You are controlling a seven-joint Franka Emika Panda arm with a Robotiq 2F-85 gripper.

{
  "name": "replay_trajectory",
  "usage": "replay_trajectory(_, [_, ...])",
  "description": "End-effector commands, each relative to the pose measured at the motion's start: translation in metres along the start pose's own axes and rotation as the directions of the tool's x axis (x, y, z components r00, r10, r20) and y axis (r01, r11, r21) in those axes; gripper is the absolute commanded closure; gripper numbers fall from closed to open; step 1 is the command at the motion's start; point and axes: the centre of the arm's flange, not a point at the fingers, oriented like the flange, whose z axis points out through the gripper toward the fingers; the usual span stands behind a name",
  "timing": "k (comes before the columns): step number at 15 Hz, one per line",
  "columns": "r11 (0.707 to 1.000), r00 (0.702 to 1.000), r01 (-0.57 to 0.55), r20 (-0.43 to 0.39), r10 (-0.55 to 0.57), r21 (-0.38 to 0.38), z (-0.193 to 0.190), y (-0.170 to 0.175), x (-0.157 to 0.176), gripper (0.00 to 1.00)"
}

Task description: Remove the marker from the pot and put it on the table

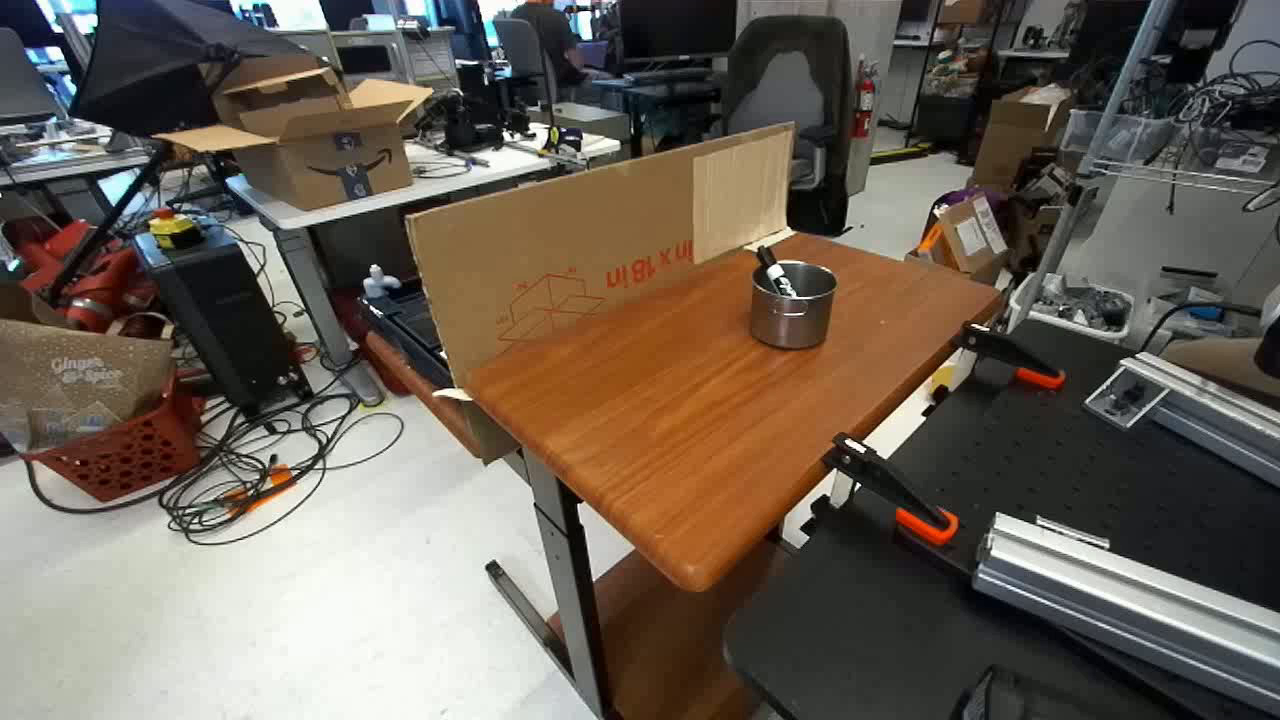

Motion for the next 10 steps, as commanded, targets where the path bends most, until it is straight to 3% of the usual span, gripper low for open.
replay_trajectory(1, [1.0,1.0,0.0,0.001,0.0,0.0,0.0,0.0,0.0,0.0])
replay_trajectory(7, [1.0,1.0,-0.005,-0.008,0.005,0.002,0.002,-0.005,0.005,0.0])
replay_trajectory(10, [0.998,0.999,-0.015,-0.04,0.018,0.06,0.001,-0.022,0.029,0.0])
